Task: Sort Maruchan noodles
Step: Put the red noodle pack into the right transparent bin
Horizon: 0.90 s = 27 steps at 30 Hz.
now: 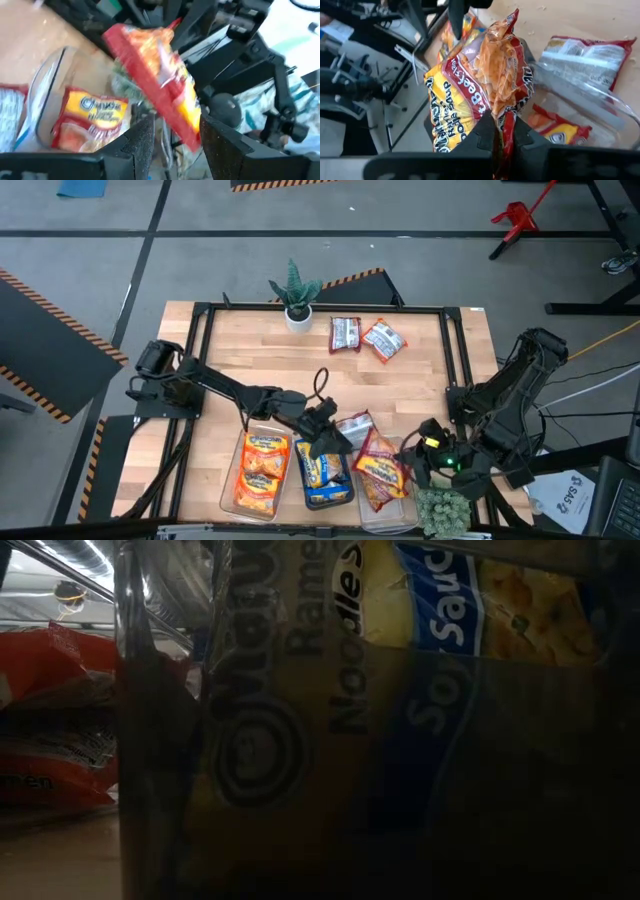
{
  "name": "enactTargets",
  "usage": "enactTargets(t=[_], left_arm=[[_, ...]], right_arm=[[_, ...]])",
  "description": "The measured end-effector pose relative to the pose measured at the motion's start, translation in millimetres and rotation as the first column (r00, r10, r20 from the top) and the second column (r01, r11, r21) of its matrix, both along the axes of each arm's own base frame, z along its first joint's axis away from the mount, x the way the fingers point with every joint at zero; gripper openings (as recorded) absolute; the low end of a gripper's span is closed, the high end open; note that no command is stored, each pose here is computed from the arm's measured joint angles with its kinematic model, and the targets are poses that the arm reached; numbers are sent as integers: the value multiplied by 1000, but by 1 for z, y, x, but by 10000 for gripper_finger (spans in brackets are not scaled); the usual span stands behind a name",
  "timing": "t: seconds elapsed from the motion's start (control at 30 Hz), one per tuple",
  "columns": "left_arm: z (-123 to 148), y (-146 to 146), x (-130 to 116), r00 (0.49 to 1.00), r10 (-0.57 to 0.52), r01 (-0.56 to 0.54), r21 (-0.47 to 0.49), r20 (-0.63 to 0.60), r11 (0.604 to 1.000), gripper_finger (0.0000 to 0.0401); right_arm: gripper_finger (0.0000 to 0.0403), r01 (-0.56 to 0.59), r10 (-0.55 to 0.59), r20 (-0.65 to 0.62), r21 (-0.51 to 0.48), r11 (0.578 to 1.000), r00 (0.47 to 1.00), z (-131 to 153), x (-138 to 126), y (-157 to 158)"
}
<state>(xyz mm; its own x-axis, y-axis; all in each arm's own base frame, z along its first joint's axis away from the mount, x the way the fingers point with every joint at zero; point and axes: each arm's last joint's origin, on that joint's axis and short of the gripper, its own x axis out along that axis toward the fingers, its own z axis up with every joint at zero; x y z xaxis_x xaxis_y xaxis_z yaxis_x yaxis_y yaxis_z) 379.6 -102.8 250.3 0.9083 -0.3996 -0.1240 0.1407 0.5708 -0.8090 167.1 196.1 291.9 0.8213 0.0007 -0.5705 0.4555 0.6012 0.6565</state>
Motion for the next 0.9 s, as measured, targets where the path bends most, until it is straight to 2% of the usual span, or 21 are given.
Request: enactTargets(t=[0.17,0.43,0.7,0.9], left_arm=[[1,-1,0,999,-33,33,-10,6,999,159],[2,-2,-1,998,-54,53,-64,-11,997,205],[1,1,0,999,38,-40,-96,-28,995,221],[-6,0,6,998,53,-56,-150,-26,987,221]], right_arm=[[0,4,-3,18,-38,999,1000,0,-5,2],[0,-24,26,19,-73,997,999,0,-4,2],[0,-14,21,51,-134,991,998,1,-4,1],[0,-10,23,72,-166,986,997,2,-3,1]])
